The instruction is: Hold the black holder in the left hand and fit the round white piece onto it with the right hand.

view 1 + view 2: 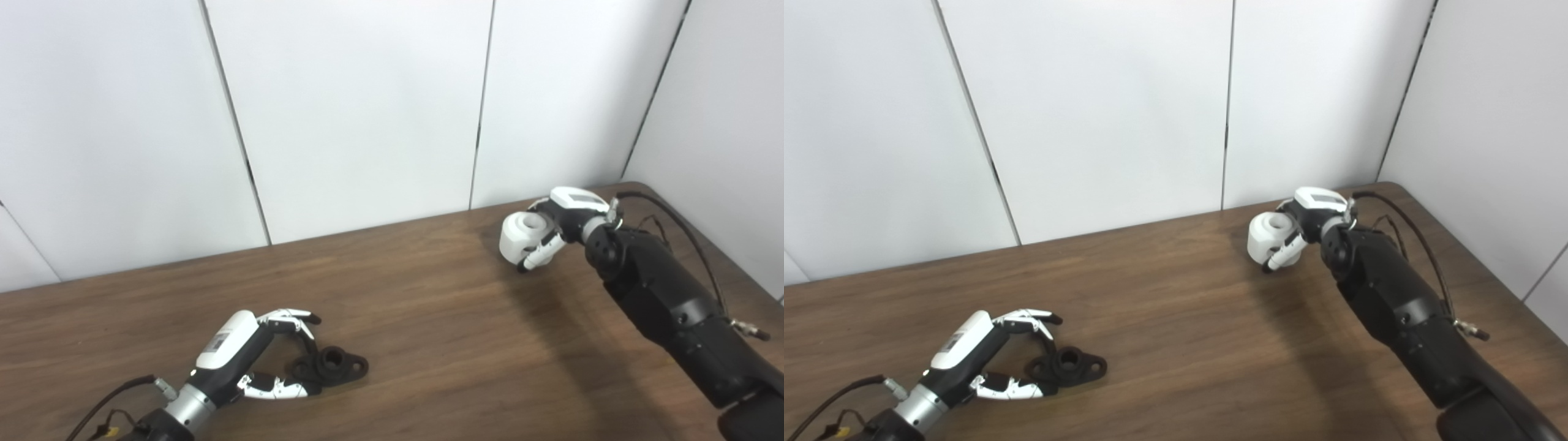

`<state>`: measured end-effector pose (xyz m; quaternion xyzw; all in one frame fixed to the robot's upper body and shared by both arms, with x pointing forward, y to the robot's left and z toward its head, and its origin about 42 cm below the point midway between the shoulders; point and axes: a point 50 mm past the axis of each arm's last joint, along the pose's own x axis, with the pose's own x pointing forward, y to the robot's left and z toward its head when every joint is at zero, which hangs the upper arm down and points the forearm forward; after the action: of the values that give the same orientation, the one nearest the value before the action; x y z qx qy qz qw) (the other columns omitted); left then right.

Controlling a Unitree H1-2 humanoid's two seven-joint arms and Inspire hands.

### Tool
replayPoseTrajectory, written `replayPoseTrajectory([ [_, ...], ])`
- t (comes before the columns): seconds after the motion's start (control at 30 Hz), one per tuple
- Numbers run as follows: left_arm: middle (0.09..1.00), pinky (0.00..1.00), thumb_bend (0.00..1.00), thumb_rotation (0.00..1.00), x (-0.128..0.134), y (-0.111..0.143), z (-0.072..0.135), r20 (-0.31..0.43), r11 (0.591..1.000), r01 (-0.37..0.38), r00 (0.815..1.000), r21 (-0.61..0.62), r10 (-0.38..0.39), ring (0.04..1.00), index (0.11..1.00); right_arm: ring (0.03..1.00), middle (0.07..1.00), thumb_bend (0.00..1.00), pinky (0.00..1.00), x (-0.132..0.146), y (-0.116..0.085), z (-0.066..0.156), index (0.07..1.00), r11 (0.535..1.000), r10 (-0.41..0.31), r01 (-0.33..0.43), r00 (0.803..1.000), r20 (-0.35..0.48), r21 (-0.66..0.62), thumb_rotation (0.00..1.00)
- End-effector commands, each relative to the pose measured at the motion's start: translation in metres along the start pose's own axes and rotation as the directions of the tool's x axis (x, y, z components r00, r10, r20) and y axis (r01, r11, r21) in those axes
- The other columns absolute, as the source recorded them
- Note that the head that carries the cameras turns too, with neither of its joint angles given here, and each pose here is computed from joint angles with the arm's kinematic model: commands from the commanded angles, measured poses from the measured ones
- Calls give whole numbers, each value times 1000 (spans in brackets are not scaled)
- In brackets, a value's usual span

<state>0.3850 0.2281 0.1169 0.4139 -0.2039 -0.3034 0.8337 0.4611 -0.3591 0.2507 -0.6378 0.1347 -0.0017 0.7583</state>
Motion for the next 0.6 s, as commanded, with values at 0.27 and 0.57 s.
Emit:
replayPoseTrajectory([
  [0.27,779,675,519,45,-43,-28,-24,-117,980,200,974,19,-197,802,487,791,773,533,705,-3,-36,11,492,971,-241,240,965,107,18,151],
  [0.57,782,680,519,45,-44,-26,-26,-123,979,203,973,28,-198,805,487,761,725,523,690,-5,-39,12,481,952,-303,307,942,143,-8,140],
])
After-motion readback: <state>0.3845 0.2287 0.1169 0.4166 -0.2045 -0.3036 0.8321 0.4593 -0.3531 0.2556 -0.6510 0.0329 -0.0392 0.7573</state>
